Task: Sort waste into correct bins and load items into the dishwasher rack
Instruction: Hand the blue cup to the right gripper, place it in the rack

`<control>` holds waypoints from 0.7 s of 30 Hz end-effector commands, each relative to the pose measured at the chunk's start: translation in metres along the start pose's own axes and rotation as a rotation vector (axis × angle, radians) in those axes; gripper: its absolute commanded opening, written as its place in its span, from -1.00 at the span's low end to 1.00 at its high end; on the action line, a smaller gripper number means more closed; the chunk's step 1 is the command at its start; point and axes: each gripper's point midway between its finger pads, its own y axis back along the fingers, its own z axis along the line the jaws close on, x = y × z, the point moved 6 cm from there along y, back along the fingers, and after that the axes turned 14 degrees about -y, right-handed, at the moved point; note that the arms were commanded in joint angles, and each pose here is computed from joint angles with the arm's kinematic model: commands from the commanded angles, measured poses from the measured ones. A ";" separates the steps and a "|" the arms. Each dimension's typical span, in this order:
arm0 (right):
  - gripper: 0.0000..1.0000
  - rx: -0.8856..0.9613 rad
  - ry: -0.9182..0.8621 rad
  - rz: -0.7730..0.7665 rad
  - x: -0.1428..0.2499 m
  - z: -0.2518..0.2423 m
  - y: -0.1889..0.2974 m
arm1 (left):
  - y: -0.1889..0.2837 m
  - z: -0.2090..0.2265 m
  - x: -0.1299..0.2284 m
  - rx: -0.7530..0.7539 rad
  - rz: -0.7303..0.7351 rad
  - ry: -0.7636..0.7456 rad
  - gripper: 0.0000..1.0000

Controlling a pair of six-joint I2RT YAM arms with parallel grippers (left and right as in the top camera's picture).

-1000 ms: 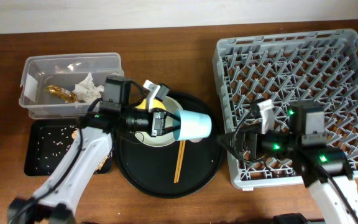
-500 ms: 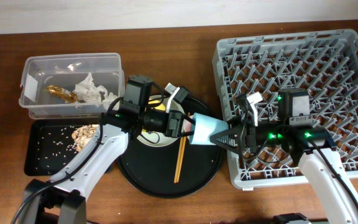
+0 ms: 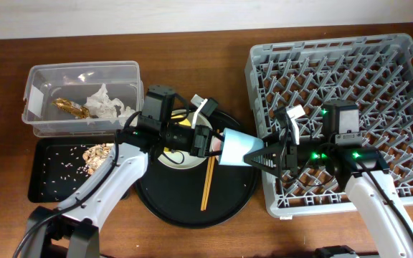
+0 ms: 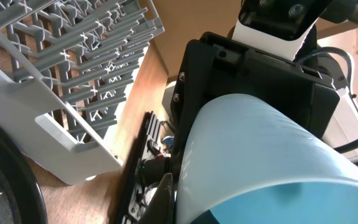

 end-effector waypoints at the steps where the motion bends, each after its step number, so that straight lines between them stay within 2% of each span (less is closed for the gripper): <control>1: 0.41 -0.020 0.035 0.010 -0.002 0.006 -0.002 | -0.015 -0.002 0.002 -0.020 0.025 -0.001 -1.00; 6: 0.50 -0.025 0.045 0.009 -0.002 0.007 -0.002 | -0.017 -0.003 0.002 -0.020 0.028 -0.002 -1.00; 11: 0.16 -0.024 0.044 0.009 -0.002 0.007 -0.002 | -0.017 -0.001 0.002 -0.032 0.025 -0.004 -1.00; 12: 0.11 -0.016 0.043 0.007 -0.003 0.006 -0.002 | -0.016 0.002 0.001 -0.061 0.018 -0.008 -0.64; 13: 0.08 -0.004 0.040 0.004 -0.003 0.005 -0.002 | -0.016 0.007 0.000 -0.102 0.009 -0.015 -0.44; 14: 0.04 0.043 0.029 -0.006 -0.003 -0.001 -0.002 | -0.015 0.013 0.001 -0.158 0.003 -0.017 -0.38; 18: -0.07 0.227 -0.025 -0.036 0.000 -0.020 0.001 | 0.005 0.041 0.018 -0.432 0.049 -0.016 -0.27; 21: -0.08 0.448 -0.025 -0.091 0.002 -0.024 0.015 | 0.059 0.033 0.014 -0.622 -0.008 -0.053 -0.24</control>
